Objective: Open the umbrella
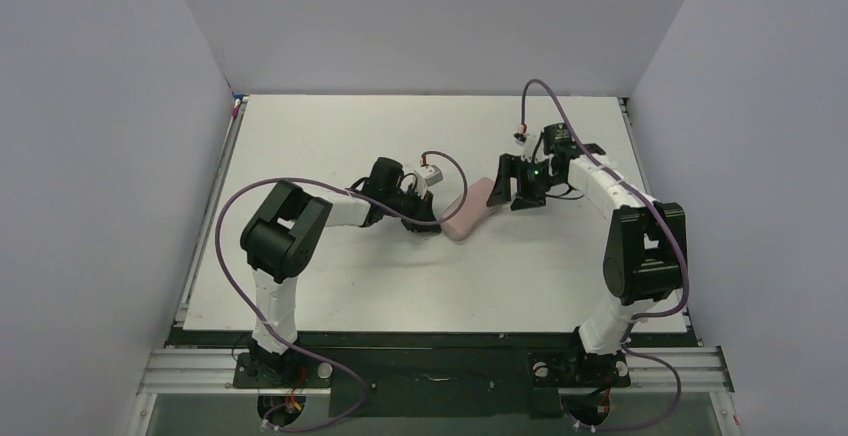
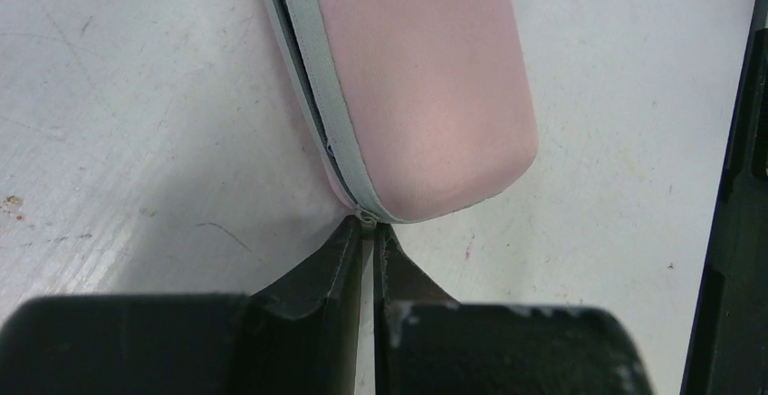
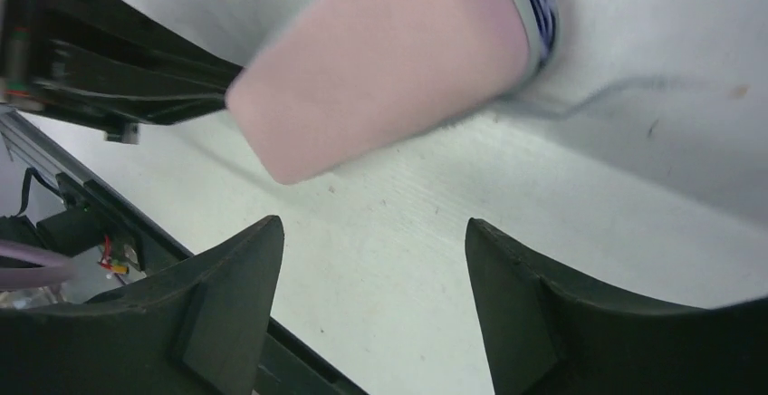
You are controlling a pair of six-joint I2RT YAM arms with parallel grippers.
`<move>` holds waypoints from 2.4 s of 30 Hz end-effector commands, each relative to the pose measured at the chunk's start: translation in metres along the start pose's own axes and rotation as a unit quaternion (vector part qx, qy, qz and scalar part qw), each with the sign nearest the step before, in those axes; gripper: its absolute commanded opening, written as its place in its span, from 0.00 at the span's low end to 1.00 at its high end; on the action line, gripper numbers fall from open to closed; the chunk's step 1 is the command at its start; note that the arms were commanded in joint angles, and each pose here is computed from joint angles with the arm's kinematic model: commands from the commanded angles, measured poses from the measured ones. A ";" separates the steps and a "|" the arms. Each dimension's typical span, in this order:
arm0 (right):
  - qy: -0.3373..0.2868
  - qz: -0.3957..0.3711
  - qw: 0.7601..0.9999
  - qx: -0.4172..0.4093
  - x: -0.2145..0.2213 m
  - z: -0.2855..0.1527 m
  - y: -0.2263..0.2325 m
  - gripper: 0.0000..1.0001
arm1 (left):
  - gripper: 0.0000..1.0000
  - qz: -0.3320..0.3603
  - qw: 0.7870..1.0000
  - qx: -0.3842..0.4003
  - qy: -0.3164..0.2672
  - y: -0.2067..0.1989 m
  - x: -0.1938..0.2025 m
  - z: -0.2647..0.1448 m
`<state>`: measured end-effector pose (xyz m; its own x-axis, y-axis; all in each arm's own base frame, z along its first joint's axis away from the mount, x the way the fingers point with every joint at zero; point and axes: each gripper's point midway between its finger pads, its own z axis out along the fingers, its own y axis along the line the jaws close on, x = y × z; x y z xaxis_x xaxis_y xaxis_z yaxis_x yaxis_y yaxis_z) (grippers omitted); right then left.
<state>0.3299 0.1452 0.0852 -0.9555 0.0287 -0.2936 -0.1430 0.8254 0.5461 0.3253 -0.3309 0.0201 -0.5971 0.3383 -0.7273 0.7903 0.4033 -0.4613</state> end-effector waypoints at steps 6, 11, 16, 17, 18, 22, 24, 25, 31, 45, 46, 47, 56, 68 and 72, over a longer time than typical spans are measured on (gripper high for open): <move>0.059 -0.101 0.983 -0.143 -0.026 0.020 0.071 0.47 | 0.00 -0.006 1.000 0.015 0.025 0.014 0.007 0.005; 0.089 -0.047 0.980 -0.169 -0.006 0.056 0.085 0.30 | 0.00 -0.007 1.000 0.013 0.021 0.020 0.002 0.004; 0.080 0.000 0.983 -0.163 -0.003 0.082 0.084 0.23 | 0.00 -0.016 1.000 0.005 0.016 0.025 -0.003 0.003; 0.076 0.017 0.984 -0.159 -0.002 0.089 0.079 0.22 | 0.00 -0.015 1.000 0.005 0.015 0.025 -0.004 0.003; 0.070 0.026 0.986 -0.149 -0.003 0.093 0.073 0.18 | 0.00 -0.010 1.000 0.004 0.012 0.025 -0.006 0.001; 0.045 0.068 0.990 -0.117 -0.010 0.105 0.041 0.07 | 0.00 -0.003 1.000 0.007 0.011 0.017 -0.003 -0.005; 0.037 0.079 0.991 -0.106 -0.011 0.107 0.030 0.01 | 0.00 -0.004 1.000 0.009 0.021 0.010 0.011 -0.009; 0.034 0.084 0.991 -0.098 -0.011 0.109 0.025 0.00 | 0.00 0.004 1.000 0.010 0.020 0.006 0.011 -0.009; 0.004 0.109 0.990 -0.085 -0.017 0.114 0.015 0.00 | 0.00 0.015 0.999 0.021 0.038 -0.017 0.032 0.001; -0.006 0.113 0.991 -0.072 -0.005 0.092 0.007 0.00 | 0.00 -0.053 0.998 -0.012 -0.007 0.003 0.008 0.009; 0.000 0.104 0.992 -0.071 0.000 0.088 0.008 0.00 | 0.00 -0.061 0.998 -0.019 -0.005 0.011 0.009 0.004; 0.007 0.103 0.992 -0.071 0.005 0.087 0.009 0.00 | 0.00 -0.050 0.998 -0.022 -0.006 0.016 0.005 0.002; 0.028 0.032 0.990 -0.133 -0.001 0.053 0.051 0.27 | 0.00 -0.037 0.999 -0.034 -0.002 0.049 -0.007 -0.011; -0.081 -0.278 0.957 -0.013 -0.139 -0.015 0.045 0.77 | 0.00 -0.015 1.000 -0.011 0.008 0.058 -0.011 -0.008; -0.079 -0.322 0.943 0.029 -0.177 -0.005 0.033 0.84 | 0.00 -0.016 1.000 -0.009 0.011 0.061 -0.009 -0.009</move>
<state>0.4649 0.1827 0.1897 -0.6779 -0.2262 -0.6995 -0.5919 0.7323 0.3368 0.3779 -0.3112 0.0195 -0.6078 0.3092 -0.7315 0.7773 0.4200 -0.4684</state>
